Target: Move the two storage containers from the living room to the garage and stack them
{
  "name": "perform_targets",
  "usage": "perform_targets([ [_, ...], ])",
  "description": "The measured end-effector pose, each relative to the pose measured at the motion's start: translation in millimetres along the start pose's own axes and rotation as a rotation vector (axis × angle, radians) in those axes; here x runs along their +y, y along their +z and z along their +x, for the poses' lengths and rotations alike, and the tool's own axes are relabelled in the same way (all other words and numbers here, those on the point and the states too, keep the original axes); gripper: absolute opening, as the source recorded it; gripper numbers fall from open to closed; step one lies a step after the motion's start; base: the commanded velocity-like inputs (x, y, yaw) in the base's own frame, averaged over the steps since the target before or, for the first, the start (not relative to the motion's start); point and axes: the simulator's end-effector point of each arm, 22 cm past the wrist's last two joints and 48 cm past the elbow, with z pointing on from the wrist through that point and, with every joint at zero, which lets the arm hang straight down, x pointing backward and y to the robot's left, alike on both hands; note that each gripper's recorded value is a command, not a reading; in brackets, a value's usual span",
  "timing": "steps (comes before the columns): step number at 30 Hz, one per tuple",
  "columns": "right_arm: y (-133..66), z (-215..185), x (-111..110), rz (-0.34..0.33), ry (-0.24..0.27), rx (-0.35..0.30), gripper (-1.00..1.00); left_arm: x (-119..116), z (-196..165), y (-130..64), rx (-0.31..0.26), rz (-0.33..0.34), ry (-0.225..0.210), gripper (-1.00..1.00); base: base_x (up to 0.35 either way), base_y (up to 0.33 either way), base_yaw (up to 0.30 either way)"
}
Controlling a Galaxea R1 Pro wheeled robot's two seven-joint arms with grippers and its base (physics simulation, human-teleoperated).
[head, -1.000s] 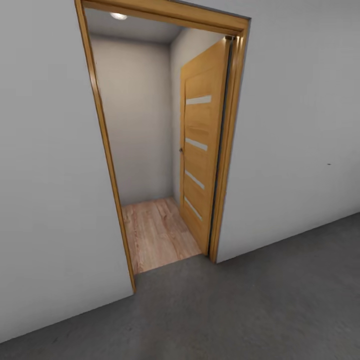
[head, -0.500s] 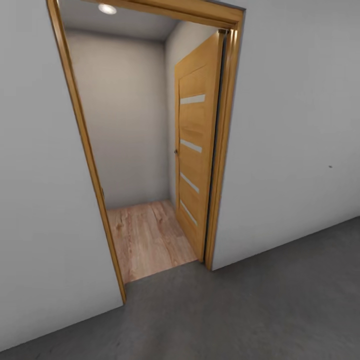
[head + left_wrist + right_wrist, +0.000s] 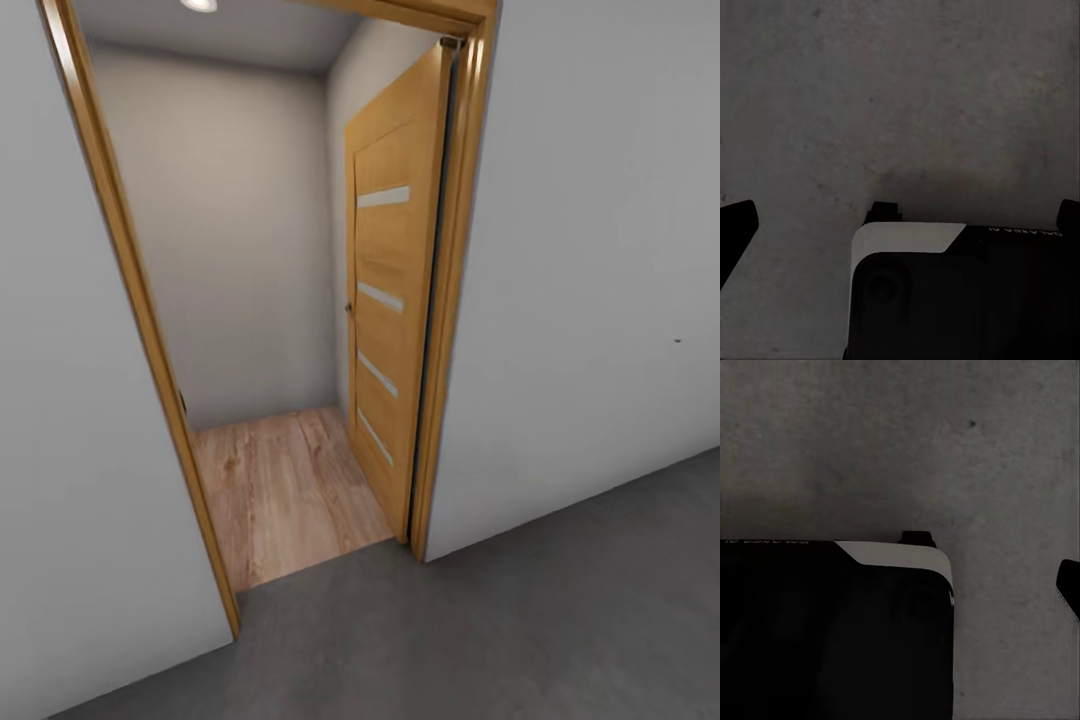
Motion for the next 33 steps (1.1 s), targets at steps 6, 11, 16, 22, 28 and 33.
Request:
perform_targets([
  [6, 0.0, 0.0, 0.0, 0.000, 0.000, -0.001, 1.00, 1.3, -0.1, 0.1, 0.000, -0.002, 0.001, 1.00, 0.322, 0.000, 0.000],
  [11, -0.1, 0.0, 0.4, 0.000, 0.003, -0.001, 1.00, 1.5, -0.1, 0.1, 0.000, -0.002, 0.002, 1.00, 0.322, 0.000, 0.000],
  [16, 0.0, -0.2, -0.2, 0.001, 0.004, -0.001, 1.00, 1.5, -0.1, 0.1, 0.000, -0.002, 0.001, 1.00, 0.322, 0.000, 0.000],
  [22, 0.0, -0.2, -0.2, 0.000, 0.001, -0.002, 1.00, 1.5, -0.1, 0.1, 0.000, -0.002, 0.002, 1.00, 0.322, 0.000, 0.000],
  [28, 0.0, -1.1, -0.2, 0.000, -0.001, -0.005, 1.00, 1.7, -0.1, 0.1, 0.000, -0.002, 0.001, 1.00, 0.322, 0.000, 0.000],
  [33, 0.0, -0.9, -0.4, 0.001, 0.005, -0.004, 1.00, 1.6, -0.1, 0.1, 0.000, -0.002, 0.001, 1.00, 0.322, 0.000, 0.000],
])
